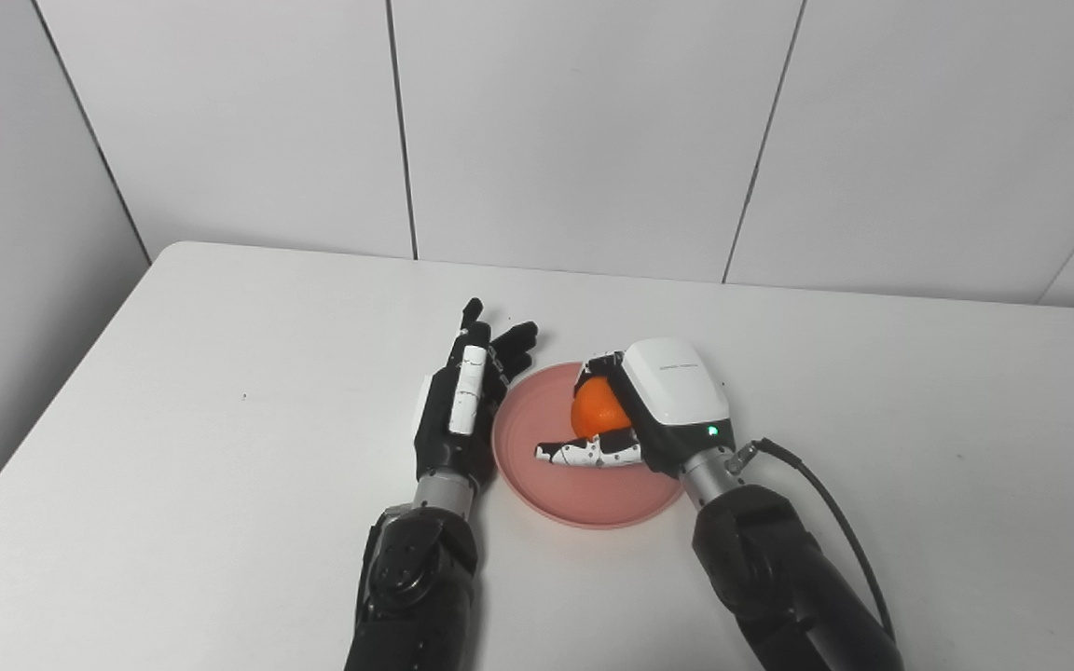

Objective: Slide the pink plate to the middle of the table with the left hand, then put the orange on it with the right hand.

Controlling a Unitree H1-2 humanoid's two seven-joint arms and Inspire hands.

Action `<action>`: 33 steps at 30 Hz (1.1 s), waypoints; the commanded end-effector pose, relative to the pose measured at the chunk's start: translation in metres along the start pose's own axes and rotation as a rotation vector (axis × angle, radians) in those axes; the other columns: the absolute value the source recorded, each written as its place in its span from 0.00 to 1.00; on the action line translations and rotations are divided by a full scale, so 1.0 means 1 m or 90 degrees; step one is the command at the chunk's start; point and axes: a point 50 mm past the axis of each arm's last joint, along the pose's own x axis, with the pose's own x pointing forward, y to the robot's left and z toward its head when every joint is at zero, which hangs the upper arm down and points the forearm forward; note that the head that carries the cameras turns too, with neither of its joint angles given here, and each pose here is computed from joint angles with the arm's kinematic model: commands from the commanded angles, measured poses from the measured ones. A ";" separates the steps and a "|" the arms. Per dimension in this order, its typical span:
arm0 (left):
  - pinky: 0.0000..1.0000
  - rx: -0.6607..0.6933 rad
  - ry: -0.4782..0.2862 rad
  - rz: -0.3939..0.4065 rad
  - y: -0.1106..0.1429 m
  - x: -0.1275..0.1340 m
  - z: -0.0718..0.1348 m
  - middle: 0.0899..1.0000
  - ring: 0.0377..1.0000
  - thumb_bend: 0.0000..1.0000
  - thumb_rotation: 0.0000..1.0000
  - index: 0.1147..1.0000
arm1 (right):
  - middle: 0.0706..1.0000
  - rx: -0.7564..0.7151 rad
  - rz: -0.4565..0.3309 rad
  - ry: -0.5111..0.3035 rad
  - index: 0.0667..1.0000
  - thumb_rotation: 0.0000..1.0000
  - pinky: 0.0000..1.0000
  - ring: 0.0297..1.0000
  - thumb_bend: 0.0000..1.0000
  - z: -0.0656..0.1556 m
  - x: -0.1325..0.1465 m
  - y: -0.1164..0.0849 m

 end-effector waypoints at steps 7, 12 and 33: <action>0.82 -0.023 0.141 0.075 0.017 -0.026 -0.046 0.70 0.79 0.87 0.76 0.97 | 0.24 -0.032 -0.047 -0.039 0.37 0.53 0.14 0.18 0.58 0.007 0.008 -0.015; 0.81 -0.021 0.139 0.074 0.016 -0.026 -0.045 0.72 0.80 0.87 0.77 0.98 | 0.34 -0.034 -0.018 -0.032 0.41 0.64 0.24 0.29 0.69 0.004 0.009 -0.016; 0.80 -0.028 0.135 0.071 0.014 -0.027 -0.044 0.73 0.81 0.87 0.74 0.96 | 0.75 -0.085 0.044 -0.007 0.72 0.72 0.73 0.74 0.82 -0.008 0.007 -0.008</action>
